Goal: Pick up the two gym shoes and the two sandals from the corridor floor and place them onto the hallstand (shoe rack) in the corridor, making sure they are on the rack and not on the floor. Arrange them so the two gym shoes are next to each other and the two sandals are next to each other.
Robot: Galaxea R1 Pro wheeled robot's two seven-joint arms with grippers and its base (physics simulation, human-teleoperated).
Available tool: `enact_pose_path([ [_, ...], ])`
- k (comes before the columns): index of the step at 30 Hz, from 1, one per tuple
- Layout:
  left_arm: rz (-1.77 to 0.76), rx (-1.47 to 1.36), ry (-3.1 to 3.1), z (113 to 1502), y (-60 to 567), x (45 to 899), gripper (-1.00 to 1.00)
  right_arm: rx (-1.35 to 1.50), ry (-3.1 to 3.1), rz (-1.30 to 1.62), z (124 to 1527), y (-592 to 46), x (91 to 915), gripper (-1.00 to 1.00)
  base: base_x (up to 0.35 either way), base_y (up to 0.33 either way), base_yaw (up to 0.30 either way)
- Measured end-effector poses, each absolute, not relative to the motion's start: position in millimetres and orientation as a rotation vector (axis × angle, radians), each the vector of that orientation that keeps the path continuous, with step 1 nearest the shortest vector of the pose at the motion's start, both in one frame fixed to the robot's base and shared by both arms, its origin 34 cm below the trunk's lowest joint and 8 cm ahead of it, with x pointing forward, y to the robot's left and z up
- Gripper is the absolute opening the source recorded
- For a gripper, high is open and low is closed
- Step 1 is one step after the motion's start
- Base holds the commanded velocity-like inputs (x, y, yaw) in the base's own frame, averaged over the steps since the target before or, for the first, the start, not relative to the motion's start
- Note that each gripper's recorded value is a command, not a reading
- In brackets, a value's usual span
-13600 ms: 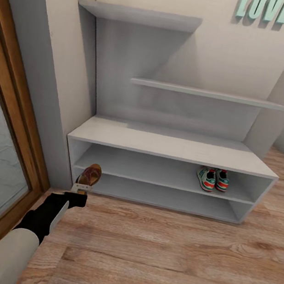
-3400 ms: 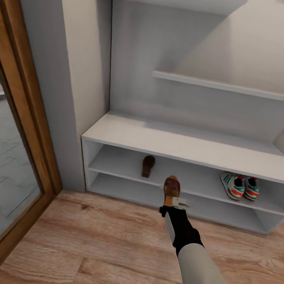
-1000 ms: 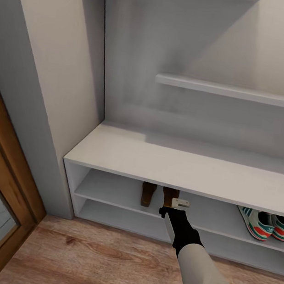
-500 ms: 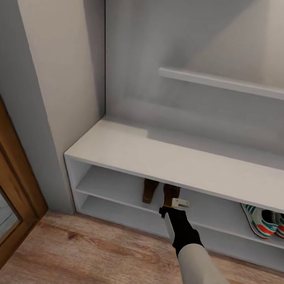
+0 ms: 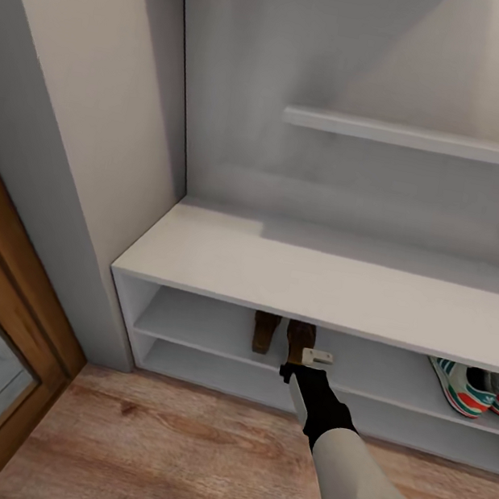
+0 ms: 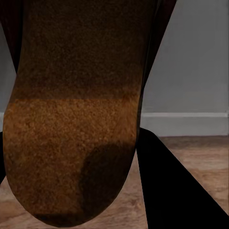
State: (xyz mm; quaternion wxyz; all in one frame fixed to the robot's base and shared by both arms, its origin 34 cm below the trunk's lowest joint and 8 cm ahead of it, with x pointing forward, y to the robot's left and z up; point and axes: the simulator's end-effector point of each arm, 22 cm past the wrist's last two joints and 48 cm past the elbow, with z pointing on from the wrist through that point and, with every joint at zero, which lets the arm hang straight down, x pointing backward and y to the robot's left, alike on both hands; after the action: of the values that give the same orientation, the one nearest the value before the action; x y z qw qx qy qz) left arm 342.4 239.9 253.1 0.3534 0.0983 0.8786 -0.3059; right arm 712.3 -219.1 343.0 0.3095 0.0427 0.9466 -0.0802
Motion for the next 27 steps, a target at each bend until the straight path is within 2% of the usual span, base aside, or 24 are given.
enact_pose_path([
  [10,-0.79,0.253,2.273,252.8,240.1,342.2,1.0,0.113,2.501,-0.212,342.8,-219.1,712.3,-1.0,0.056,0.0,0.0],
  [18,-0.792,0.255,2.274,252.6,239.6,341.8,1.0,0.114,2.5,-0.212,343.4,-219.2,712.7,-1.0,0.214,0.0,0.0],
  [27,-0.793,0.256,2.273,252.7,239.5,341.7,1.0,0.114,2.5,-0.212,343.3,-219.3,712.8,-1.0,0.022,0.0,0.0],
])
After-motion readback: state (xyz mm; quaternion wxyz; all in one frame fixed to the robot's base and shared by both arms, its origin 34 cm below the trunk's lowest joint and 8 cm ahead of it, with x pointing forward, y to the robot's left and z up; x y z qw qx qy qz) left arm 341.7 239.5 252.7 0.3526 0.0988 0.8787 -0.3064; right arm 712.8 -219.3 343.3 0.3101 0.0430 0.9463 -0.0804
